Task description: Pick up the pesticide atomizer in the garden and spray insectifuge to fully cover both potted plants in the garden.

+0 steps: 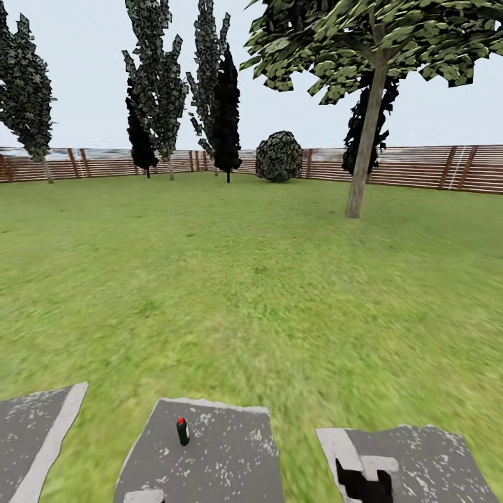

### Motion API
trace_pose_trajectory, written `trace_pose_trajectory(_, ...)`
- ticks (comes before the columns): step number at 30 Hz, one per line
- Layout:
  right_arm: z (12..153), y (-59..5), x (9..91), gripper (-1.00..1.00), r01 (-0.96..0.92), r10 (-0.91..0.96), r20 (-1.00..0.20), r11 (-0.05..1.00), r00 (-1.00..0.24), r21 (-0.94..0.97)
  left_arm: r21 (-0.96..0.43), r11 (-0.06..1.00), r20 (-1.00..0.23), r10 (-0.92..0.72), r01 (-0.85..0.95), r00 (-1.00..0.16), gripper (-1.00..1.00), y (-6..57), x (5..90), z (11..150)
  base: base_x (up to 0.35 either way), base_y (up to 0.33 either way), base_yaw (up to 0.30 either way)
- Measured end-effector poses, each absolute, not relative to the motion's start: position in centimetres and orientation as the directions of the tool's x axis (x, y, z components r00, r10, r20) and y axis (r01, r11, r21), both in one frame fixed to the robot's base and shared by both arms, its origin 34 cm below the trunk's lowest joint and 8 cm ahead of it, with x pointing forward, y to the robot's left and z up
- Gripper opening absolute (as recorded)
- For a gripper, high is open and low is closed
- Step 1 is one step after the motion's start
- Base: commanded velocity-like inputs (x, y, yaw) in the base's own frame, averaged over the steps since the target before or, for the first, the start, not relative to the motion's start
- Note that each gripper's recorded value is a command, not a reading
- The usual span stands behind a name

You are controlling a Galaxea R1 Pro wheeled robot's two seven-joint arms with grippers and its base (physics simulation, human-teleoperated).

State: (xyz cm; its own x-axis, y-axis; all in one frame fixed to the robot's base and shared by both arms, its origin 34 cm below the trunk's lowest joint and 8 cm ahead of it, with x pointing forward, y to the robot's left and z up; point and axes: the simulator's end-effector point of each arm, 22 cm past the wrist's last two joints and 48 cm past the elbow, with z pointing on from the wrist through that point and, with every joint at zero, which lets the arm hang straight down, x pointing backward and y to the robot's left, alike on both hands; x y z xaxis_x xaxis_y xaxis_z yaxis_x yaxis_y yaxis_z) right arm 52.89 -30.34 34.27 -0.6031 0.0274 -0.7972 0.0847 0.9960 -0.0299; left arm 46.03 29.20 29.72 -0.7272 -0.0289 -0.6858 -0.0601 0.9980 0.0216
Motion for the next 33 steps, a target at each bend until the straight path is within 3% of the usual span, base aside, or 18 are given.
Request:
trace_pose_trajectory(10,41.2,-30.5,60.1,1.0,0.074,0.005,-0.887,0.997,-0.461,-0.033,-0.01,0.998,-0.728,-0.049,-0.061,-0.684,1.0,27.3,50.3,31.8,0.0,0.0,0.0)
trace_pose_trajectory(23,42.9,-30.4,63.4,1.0,0.061,-0.004,-0.856,0.997,-0.516,-0.042,-0.045,0.997,-0.813,-0.075,-0.066,-0.578,1.0,25.8,59.5,37.6,0.0,0.0,0.0)
trace_pose_trajectory(33,42.8,-30.3,63.3,1.0,0.059,-0.006,-0.855,0.997,-0.519,-0.042,-0.043,0.997,-0.816,-0.073,-0.067,-0.573,1.0,26.0,59.8,37.9,0.0,0.0,0.0)
